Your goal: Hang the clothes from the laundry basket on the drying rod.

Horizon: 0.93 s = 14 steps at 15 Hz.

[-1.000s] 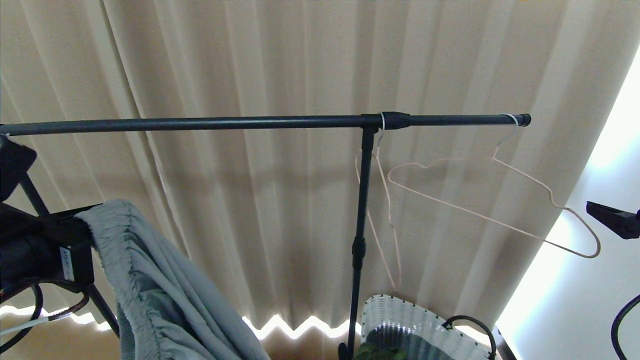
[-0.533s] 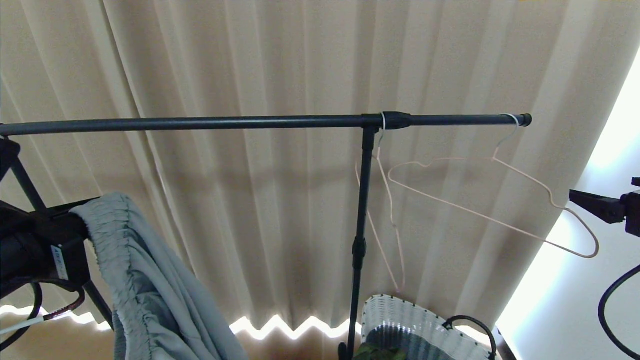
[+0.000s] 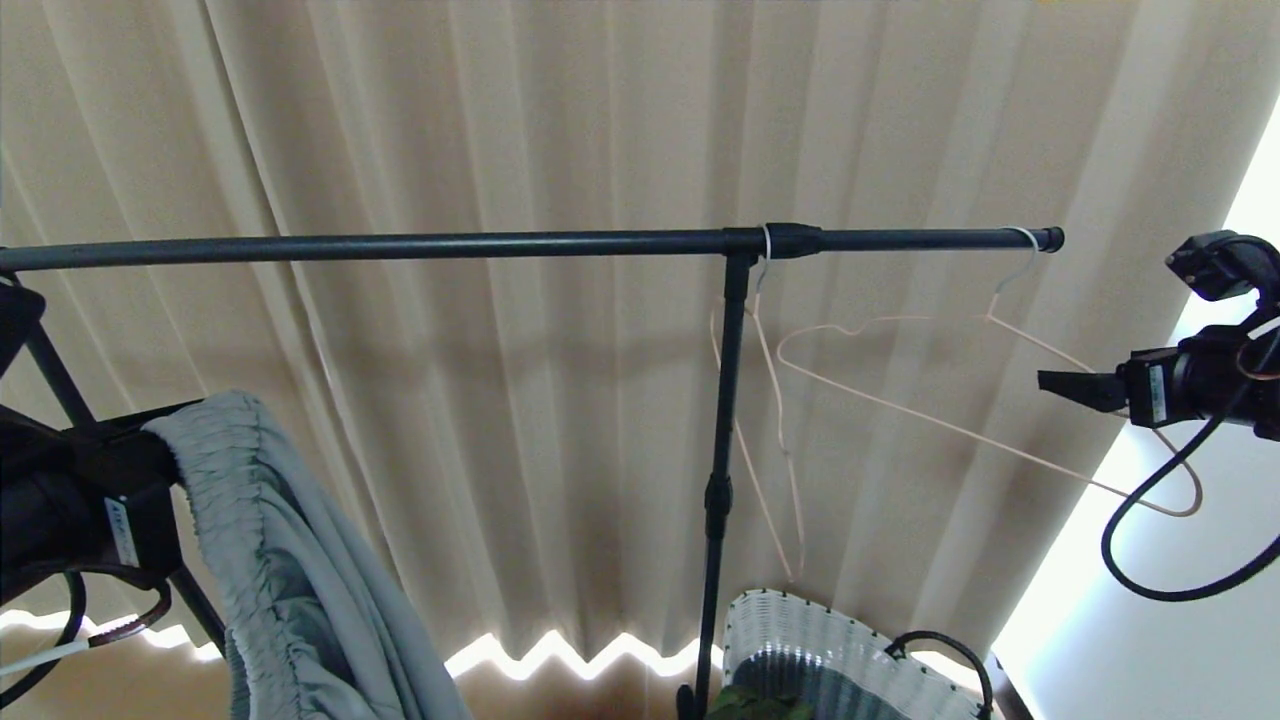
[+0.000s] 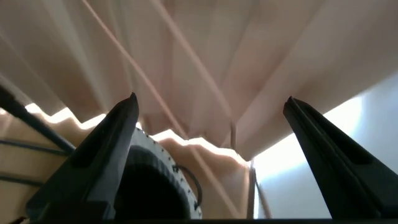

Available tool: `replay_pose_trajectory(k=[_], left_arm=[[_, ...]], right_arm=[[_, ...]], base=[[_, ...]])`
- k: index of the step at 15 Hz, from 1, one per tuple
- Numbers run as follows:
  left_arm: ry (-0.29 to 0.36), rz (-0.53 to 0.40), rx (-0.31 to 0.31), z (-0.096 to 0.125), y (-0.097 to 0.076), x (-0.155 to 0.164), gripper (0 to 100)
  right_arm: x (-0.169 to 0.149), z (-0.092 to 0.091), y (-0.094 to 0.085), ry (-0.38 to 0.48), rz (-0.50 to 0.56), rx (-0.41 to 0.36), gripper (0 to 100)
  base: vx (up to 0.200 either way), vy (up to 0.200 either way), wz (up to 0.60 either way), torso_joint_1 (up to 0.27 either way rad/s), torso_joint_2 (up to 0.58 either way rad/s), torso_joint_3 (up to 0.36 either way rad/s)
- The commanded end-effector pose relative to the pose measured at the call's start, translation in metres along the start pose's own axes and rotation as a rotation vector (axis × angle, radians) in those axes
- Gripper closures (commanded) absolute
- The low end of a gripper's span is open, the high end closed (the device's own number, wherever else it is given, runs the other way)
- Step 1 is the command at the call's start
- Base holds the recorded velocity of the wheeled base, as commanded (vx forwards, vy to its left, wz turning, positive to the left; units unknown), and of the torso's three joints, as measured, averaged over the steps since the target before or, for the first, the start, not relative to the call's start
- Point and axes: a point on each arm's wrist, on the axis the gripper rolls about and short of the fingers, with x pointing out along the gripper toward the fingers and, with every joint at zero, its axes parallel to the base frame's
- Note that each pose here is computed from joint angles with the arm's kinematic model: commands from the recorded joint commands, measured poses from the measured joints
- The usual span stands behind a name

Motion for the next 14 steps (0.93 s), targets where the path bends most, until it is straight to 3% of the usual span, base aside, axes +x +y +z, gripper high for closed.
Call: replay_pose_trajectory(k=[1,7,10,14], left_arm=[[-0.001,0.001,0.000,0.000,0.000,0.000,100],[-0.008,-0.003,0.039,0.002,0.000,0.000,100],[-0.007,-0.004,0.039,0.002,0.000,0.000,100],[-0.008,-0.003,0.039,0.003,0.000,0.001,100]], right_arm=[[0.032,-0.009,-0.009,0.048,0.018,0.017,0],[0.037,-0.020,-0.009,0.067,0.042,0.027,0],[0.022,-0.020,-0.002,0.056,0.051,0.023,0],[0.005,-0.014,0.021,0.084,0.114,0.045,0]], base=[[0.000,0.000,0.00,0.000,0.00,0.000],[0.000,0.000,0.00,0.000,0.00,0.000],[0.000,0.000,0.00,0.000,0.00,0.000],[0.000,0.000,0.00,0.000,0.00,0.000]])
